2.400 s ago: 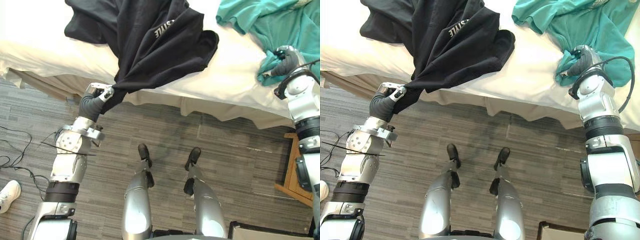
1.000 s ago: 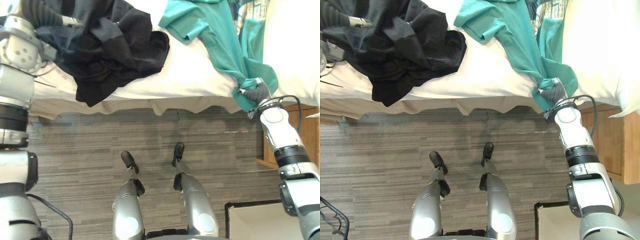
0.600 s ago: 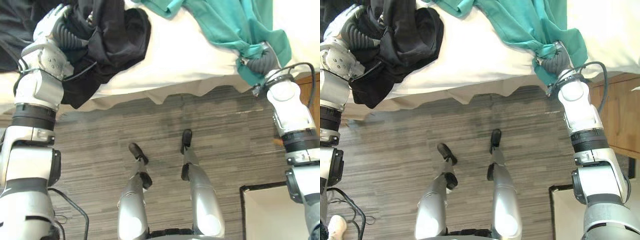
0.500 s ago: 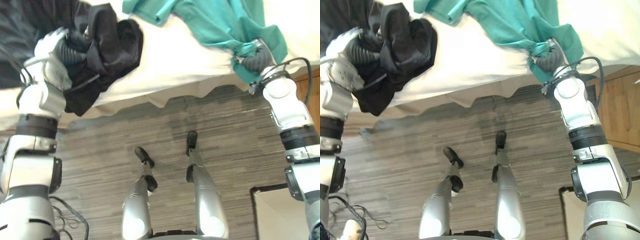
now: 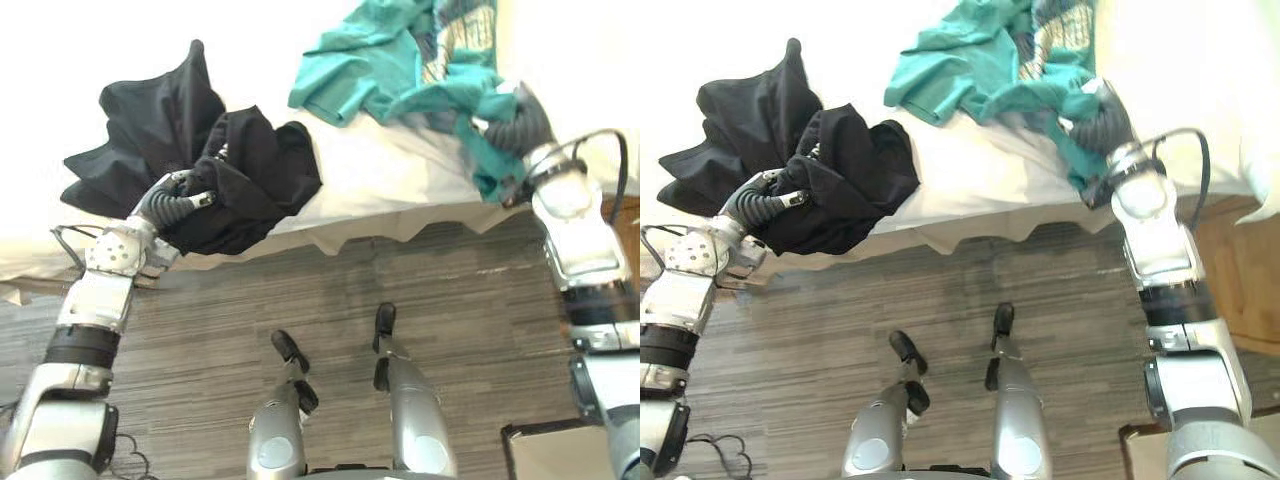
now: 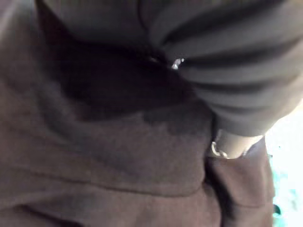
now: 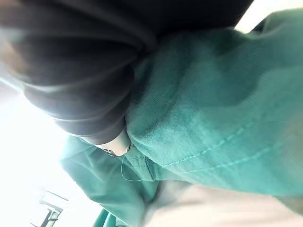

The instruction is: Tidy the bed and pick cloth on bed and put in laundry

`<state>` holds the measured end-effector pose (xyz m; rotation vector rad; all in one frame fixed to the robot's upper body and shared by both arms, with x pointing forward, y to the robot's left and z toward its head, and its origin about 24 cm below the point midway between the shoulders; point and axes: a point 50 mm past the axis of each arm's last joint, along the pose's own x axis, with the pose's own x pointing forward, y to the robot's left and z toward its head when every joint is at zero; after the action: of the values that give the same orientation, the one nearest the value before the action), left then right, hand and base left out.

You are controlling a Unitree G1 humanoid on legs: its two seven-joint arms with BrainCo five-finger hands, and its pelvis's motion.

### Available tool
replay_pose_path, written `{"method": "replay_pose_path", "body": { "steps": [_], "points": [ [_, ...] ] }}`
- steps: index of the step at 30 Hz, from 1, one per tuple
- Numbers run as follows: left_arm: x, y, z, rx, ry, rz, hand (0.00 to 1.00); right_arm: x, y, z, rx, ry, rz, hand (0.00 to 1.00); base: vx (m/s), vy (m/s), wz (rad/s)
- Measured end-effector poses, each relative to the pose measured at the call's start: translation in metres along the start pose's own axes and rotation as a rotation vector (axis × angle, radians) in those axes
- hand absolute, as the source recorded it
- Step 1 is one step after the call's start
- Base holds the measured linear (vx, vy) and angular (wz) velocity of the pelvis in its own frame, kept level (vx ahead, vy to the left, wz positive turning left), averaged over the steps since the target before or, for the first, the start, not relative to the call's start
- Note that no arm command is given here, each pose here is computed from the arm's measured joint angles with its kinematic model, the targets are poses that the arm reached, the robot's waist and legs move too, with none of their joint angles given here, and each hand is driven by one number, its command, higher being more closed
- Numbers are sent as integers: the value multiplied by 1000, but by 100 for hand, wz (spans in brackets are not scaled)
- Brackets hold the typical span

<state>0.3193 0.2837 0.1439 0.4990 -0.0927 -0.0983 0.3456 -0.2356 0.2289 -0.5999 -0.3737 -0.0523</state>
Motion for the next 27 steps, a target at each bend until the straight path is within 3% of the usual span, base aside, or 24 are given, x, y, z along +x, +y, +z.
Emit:
{"method": "replay_pose_path", "body": {
  "steps": [4,9,19,27],
  "points": [
    [-25,-18,-20,-242,-45,12,100,-33,-15,-45,150,116,-125,100,73,17,23],
    [-58,-29,13,-423,-313,68,100,-83,-15,-84,311,197,-264,100,69,-13,20],
    [-113,-84,-2,-778,-339,83,100,-186,55,-114,491,398,-189,100,54,-25,-3],
    [-134,-119,-13,-962,-260,69,100,-230,106,-98,673,437,-29,100,0,-8,1]
  ]
}}
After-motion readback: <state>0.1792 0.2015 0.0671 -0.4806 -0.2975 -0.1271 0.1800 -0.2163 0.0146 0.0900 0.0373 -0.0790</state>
